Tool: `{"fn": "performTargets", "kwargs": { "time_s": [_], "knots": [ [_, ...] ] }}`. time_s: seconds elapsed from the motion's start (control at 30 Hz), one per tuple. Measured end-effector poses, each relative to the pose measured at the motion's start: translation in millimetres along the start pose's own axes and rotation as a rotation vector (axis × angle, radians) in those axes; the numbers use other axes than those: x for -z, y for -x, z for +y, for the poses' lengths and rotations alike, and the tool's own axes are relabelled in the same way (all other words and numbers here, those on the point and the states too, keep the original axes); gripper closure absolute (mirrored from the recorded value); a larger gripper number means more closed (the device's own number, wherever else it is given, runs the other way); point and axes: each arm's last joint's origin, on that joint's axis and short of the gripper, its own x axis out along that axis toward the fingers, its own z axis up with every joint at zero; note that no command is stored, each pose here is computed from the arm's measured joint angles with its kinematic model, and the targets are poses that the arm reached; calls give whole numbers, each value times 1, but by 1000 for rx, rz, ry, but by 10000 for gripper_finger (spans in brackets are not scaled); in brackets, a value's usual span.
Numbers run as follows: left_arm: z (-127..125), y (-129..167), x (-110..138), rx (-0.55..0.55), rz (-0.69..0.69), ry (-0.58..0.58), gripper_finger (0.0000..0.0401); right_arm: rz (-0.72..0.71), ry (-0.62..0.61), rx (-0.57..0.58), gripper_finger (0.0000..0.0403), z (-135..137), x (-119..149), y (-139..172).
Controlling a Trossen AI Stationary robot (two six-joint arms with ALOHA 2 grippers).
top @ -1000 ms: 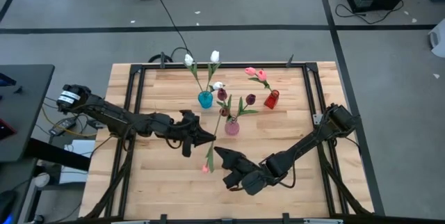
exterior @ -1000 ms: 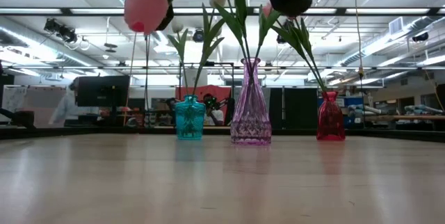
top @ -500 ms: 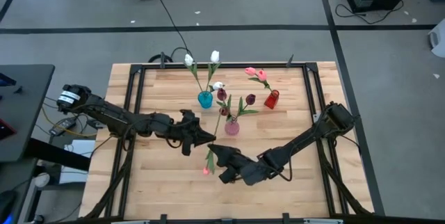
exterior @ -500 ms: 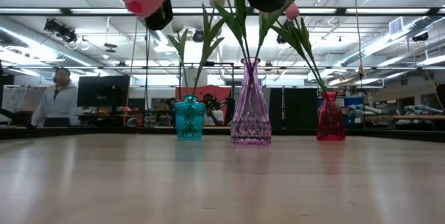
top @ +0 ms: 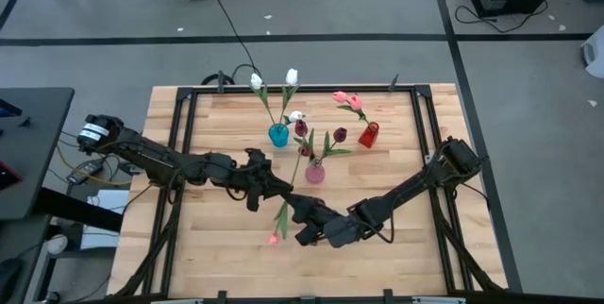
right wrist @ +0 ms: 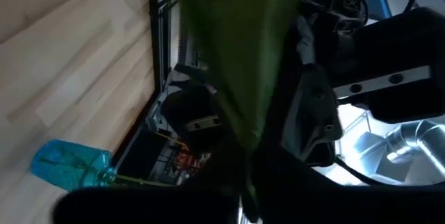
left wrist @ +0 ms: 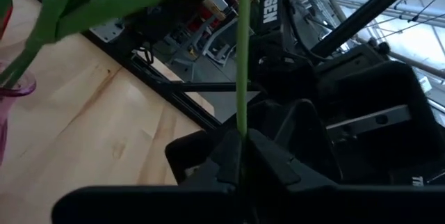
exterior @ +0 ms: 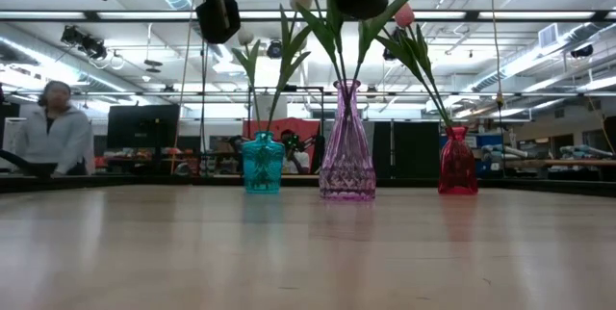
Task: Sort flowers into vase by color
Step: Put the pink tulip into the red vase
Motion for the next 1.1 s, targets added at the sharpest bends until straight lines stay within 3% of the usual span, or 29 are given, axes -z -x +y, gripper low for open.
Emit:
{"fn": "performTargets", "kwargs": {
  "time_s": [0.1,0.33,0.8,1.1],
  "knots": [
    [0,0,0,3,8,-9,376,-11,-1,3,388,-1,-1,2],
    [0,0,0,7,3,-140,360,-23,-57,20,378,-3,-4,6],
    [-1,3,-4,-5,0,-371,216,-39,-100,62,384,-10,-13,24],
    [-6,25,-10,-27,-77,-518,208,-55,-99,112,385,-17,-17,35]
  ]
}}
